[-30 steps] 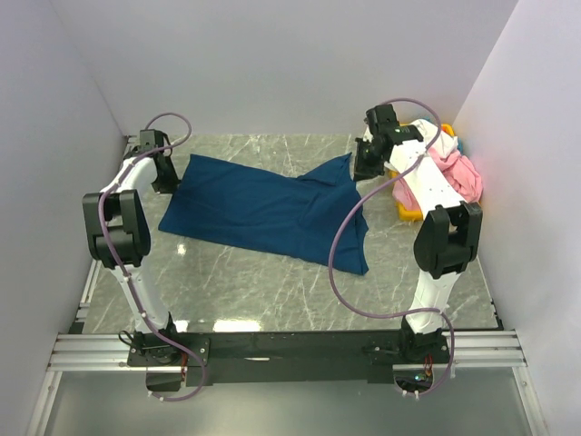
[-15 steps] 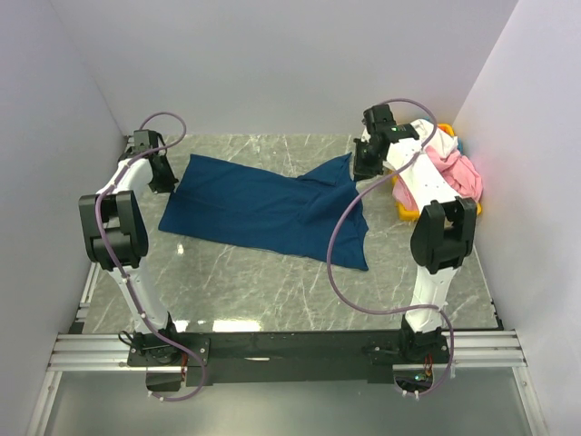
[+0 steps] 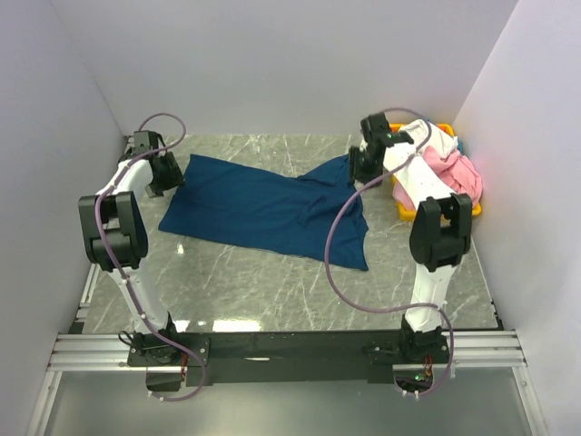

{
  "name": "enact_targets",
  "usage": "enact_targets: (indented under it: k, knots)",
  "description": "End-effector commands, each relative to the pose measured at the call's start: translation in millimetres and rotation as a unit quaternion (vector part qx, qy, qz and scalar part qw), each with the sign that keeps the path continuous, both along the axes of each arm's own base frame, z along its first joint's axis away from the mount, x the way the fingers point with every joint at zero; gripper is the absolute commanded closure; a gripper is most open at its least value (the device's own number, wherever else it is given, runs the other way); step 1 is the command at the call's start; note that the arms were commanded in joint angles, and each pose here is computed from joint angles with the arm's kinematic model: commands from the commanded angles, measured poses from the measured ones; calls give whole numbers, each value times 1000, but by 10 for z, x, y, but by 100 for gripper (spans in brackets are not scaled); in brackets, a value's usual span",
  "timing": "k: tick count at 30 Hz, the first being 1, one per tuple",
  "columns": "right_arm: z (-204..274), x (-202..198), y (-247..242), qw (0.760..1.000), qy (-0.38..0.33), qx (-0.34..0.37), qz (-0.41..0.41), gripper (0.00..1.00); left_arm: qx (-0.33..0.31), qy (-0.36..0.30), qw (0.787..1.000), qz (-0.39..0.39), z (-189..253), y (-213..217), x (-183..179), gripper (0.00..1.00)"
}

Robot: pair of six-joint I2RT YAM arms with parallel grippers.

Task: Fold and stack the t-shirts
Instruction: Fold the tshirt

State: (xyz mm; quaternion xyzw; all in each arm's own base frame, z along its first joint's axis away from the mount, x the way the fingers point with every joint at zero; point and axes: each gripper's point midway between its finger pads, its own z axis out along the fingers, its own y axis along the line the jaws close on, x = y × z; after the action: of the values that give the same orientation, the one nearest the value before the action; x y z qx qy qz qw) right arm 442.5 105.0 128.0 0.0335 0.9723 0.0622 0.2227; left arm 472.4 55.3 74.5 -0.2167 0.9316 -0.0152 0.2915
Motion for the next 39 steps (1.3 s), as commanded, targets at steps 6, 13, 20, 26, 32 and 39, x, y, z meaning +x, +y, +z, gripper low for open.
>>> enact_targets:
  k: [6, 13, 20, 26, 32, 39]
  knots:
    - [-341, -1226, 52, 995, 66, 77, -15, 45, -71, -41, 997, -8, 171, -438, -222, 30]
    - [-610, -1700, 111, 988, 98, 115, -27, 46, -141, -3, 990, -2, -266, -701, -365, 29]
    - [-927, -1817, 1, 988, 125, 84, -43, 46, -150, 39, 988, -5, -601, -734, -469, 28]
    - [-1082, -1868, -57, 986, 145, 66, -54, 46, -145, 57, 988, -3, -754, -713, -547, 27]
    - [-1183, -1964, -72, 981, 172, 61, -62, 48, -135, 68, 988, 0, -815, -646, -608, 26]
    - [-1244, -2146, -100, 976, 195, 57, -72, 54, -133, 68, 989, 4, -798, -582, -614, 26]
